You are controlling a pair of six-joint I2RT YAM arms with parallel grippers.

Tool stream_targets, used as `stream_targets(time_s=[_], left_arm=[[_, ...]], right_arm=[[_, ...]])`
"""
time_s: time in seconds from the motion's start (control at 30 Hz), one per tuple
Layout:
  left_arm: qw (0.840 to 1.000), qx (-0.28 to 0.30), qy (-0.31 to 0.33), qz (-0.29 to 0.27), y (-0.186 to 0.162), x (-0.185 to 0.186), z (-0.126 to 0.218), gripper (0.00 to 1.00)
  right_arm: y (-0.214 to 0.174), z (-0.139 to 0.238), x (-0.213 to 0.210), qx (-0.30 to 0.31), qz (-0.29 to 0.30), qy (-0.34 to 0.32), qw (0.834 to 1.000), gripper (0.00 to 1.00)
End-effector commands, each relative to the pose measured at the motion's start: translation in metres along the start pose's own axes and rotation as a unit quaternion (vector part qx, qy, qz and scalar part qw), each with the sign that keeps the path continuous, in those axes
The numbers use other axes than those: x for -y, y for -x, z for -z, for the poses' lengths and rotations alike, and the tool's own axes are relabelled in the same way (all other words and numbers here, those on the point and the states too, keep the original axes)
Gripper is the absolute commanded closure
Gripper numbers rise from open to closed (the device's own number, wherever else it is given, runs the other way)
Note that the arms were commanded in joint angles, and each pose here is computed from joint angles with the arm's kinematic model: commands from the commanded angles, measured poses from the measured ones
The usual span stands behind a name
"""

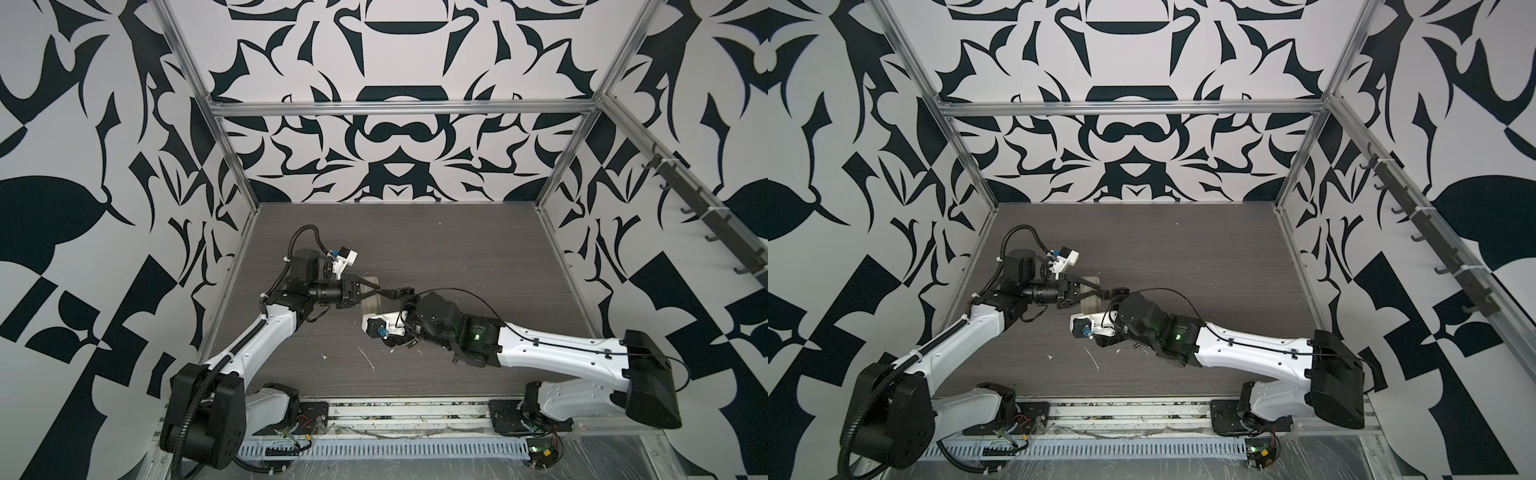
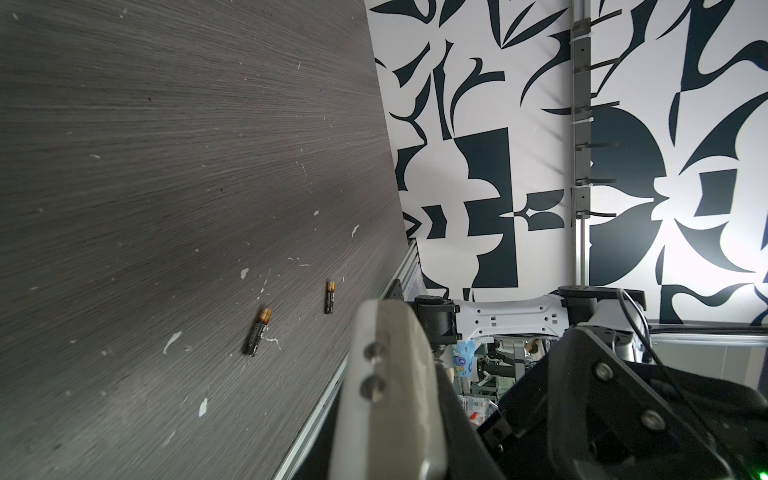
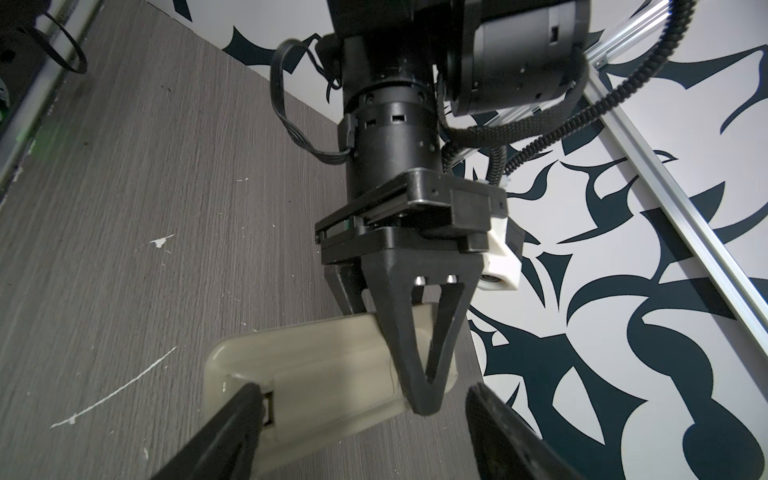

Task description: Load the batteries into the remote control

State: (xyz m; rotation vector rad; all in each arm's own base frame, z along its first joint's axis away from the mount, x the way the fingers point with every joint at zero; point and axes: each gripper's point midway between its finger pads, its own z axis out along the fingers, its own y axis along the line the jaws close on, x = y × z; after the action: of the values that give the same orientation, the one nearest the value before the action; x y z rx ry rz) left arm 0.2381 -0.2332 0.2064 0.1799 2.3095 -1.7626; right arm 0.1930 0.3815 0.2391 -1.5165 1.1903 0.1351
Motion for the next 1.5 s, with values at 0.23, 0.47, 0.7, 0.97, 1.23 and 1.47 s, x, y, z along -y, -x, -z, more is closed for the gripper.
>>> stream_targets(time_s=[0.23,0.47,0.7,0.97,1.23,1.47], left_arm=[[0.999,-0.034,-0.019,0.015,-0.0157,0.0031,-0.0019,1.00],[0.999,-0.034,-0.017,0.015,-0.0155,0.0028,-0.0017,1.00],[0.999,-0.033,-0.016,0.015,-0.0149,0.0024,-0.0011,1.00],[0.999,-0.031,-0.016,0.015,-0.0141,0.0026,-0.0005,1.00],[0.999,-0.031,-0.016,0.016,-0.0136,0.0020,-0.0006,1.00],[0.999,-0.030,-0.016,0.014,-0.0126,0.0024,-0.0001,1.00]], right_arm=[[0.0146,0.0132,0.0409,0.022,-0.012,-0.078,0.997,0.20],[0.0167,0.0149,0.0418,0.027,-0.011,-0.080,0.996,0.20],[0.0171,0.0165,0.0425,0.031,-0.010,-0.084,0.996,0.20],[0.0178,0.0179,0.0450,0.033,-0.010,-0.091,0.995,0.20],[0.0178,0.0186,0.0450,0.035,-0.009,-0.092,0.995,0.20],[0.0162,0.0156,0.0413,0.034,-0.007,-0.085,0.996,0.20]])
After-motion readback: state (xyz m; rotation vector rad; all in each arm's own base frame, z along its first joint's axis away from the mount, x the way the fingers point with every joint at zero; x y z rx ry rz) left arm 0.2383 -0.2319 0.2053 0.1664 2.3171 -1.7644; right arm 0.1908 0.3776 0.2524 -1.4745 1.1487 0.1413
